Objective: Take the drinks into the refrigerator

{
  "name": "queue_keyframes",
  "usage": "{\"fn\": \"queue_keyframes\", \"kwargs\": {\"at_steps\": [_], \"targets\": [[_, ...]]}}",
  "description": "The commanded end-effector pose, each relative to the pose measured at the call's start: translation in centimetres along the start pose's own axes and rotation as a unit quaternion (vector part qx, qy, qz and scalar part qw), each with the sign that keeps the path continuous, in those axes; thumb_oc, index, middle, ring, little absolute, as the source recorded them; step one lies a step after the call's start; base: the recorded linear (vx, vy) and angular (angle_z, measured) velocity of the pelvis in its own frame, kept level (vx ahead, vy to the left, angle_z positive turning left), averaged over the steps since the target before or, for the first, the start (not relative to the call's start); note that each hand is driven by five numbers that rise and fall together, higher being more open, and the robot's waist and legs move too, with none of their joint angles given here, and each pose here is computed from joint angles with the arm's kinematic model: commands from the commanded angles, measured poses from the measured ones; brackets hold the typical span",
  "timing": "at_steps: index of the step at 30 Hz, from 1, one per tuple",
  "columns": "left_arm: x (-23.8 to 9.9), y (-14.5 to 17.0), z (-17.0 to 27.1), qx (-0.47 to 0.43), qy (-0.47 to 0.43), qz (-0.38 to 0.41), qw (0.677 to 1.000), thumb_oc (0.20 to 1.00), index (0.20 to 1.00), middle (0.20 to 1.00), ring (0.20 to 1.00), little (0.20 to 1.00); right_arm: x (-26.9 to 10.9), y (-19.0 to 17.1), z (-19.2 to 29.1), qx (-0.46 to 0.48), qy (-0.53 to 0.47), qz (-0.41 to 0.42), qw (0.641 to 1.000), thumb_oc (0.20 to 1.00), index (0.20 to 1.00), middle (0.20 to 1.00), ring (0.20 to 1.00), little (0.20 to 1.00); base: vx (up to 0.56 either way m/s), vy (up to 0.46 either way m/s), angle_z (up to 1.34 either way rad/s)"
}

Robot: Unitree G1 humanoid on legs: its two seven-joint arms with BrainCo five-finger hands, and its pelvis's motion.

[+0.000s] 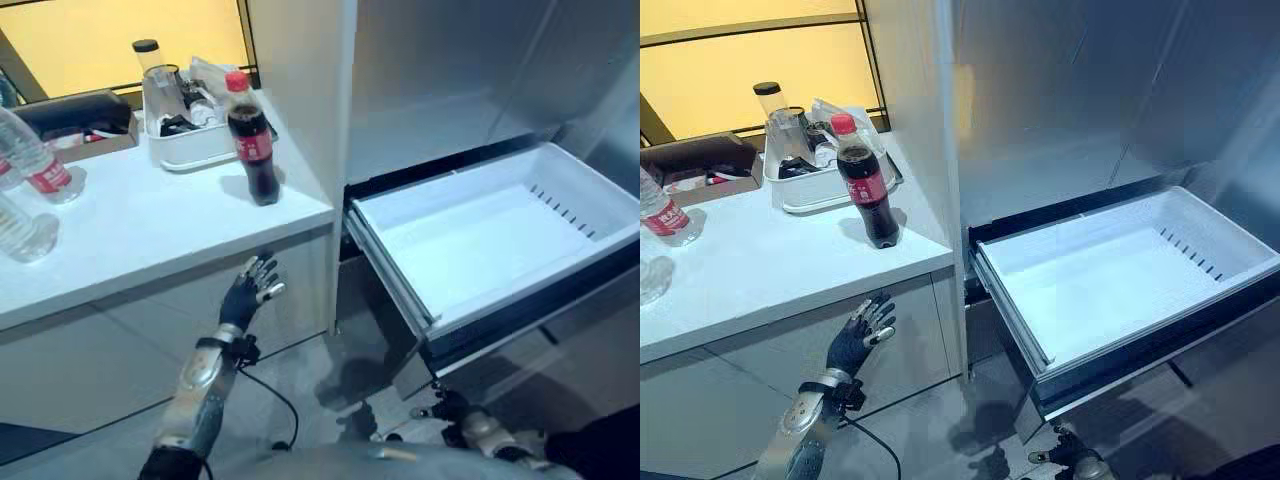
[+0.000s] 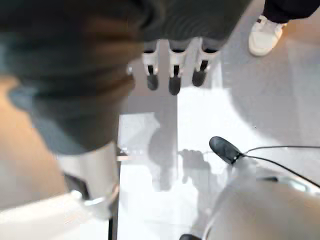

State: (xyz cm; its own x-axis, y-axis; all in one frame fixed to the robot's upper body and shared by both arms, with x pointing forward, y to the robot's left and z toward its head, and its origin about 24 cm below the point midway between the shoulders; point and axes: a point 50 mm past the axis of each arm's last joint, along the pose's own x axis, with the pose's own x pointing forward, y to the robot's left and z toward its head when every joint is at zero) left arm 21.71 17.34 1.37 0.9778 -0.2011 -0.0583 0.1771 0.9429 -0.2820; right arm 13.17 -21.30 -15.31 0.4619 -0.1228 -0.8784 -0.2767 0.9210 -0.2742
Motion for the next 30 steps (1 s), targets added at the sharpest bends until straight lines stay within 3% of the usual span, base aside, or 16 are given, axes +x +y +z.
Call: {"fn": "queue_keyframes", "kwargs": {"at_steps": [1, 16, 30], "targets": [[1.8, -2.5, 3.7, -0.027, -0.093, -0.060, 0.993, 1.000, 1.000, 1.000, 1.000, 1.000, 0.6, -0.3, 2.9, -0.025, -0.026, 0.000, 0.999, 1.000, 1.000, 1.000, 1.000, 1.000, 0.09, -0.041, 0.40], [1.7, -4.0, 7.9, -0.074, -0.192, -0.082, 0.975, 1.000, 1.000, 1.000, 1.000, 1.000, 0.6, 0.6, 3.1, -0.033, -0.031, 0.006, 0.999, 1.000, 1.000, 1.000, 1.000, 1.000, 0.00, 0.000, 0.00], [1.8, -0.8, 11.0, 0.013, -0.268, 0.051, 0.962, 1.000, 1.000, 1.000, 1.000, 1.000, 0.5, 1.5, 3.4, -0.027, -0.042, 0.012, 0.999, 1.000, 1.000, 1.000, 1.000, 1.000, 0.00, 0.000, 0.00]]}}
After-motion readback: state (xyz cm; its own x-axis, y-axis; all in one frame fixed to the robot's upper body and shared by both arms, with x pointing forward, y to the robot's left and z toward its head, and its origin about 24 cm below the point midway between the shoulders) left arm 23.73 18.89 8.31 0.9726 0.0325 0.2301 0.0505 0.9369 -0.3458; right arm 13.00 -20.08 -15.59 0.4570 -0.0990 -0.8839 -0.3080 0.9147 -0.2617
